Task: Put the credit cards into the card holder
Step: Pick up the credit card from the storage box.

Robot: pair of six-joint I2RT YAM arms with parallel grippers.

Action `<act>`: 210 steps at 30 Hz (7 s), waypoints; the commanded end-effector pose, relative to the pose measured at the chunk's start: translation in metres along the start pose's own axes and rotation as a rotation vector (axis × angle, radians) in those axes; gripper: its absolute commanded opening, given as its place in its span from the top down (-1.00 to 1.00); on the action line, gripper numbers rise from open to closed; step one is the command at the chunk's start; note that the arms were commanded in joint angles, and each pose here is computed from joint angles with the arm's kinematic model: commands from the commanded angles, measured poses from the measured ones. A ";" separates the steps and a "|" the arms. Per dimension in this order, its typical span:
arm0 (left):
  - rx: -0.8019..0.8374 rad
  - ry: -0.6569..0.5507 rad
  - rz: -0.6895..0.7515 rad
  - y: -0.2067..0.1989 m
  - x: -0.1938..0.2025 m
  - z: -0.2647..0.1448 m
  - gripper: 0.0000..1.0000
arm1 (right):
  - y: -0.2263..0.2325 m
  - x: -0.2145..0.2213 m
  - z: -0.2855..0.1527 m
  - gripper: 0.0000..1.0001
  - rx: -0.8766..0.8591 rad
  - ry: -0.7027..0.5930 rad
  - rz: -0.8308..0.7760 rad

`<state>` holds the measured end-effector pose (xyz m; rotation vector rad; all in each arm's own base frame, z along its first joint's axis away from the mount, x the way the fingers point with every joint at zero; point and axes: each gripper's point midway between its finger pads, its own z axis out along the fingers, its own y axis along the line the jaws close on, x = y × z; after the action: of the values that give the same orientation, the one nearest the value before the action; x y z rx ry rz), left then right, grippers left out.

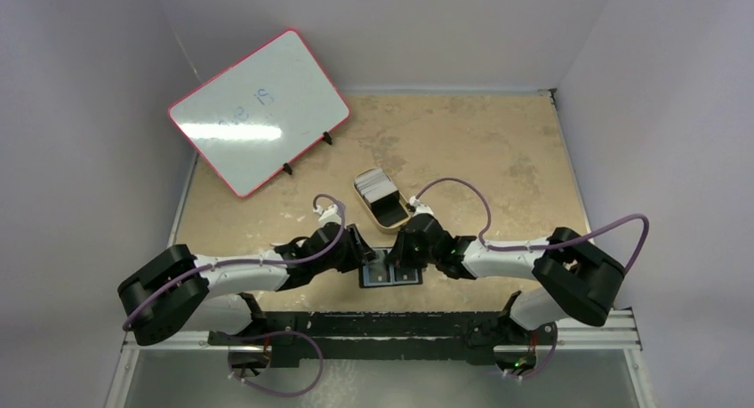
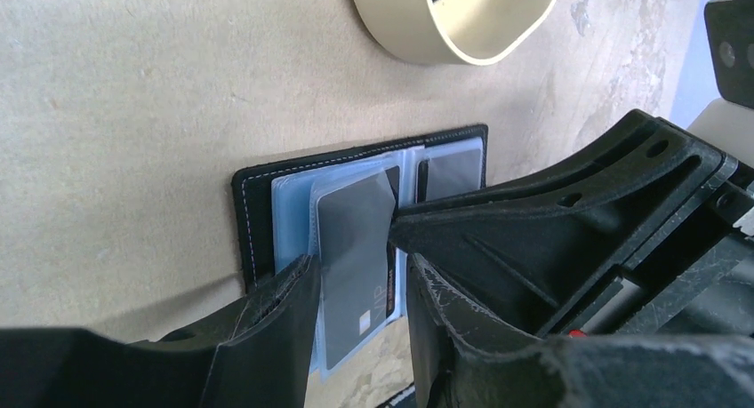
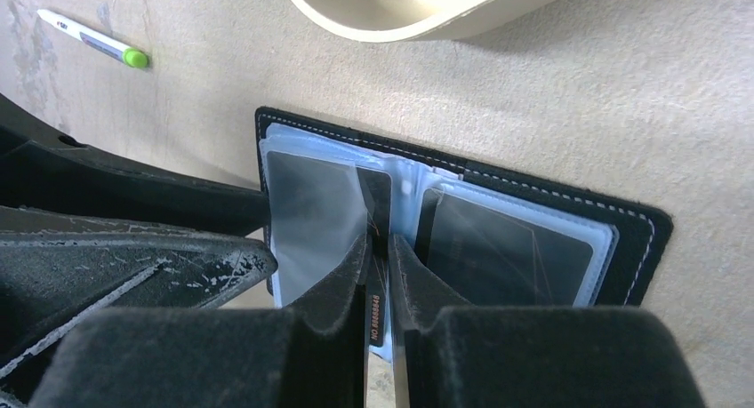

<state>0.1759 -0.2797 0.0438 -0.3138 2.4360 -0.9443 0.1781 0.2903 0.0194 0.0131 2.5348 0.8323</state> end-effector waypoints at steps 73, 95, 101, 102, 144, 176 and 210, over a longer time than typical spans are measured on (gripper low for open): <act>-0.160 -0.093 0.054 0.014 -0.026 -0.005 0.67 | 0.032 -0.126 -0.098 -0.04 0.108 -0.346 -0.251; -0.085 -0.275 0.005 0.021 -0.072 -0.066 0.24 | 0.069 -0.206 -0.031 -0.10 -0.104 -0.349 -1.482; -0.086 -0.249 0.012 0.030 -0.063 -0.064 0.23 | 0.048 -0.203 -0.006 -0.13 -0.056 -0.300 -1.695; -0.088 -0.246 0.014 0.030 -0.063 -0.064 0.23 | 0.042 -0.199 -0.001 -0.14 -0.051 -0.268 -1.728; -0.075 -0.222 0.080 0.033 -0.057 -0.062 0.23 | 0.030 -0.226 0.025 0.15 0.081 -0.193 -1.906; 0.013 -0.202 0.061 0.014 -0.054 -0.069 0.22 | 0.055 -0.222 -0.019 1.00 -0.009 -0.170 -1.813; 0.471 -0.288 0.147 -0.104 -0.085 -0.138 0.09 | 0.167 -0.063 -0.147 1.00 -1.044 -0.170 -0.492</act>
<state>0.1840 -0.2326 0.2043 -0.1659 1.9704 -1.1438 0.1609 0.3322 0.2040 -0.7851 1.7484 1.5858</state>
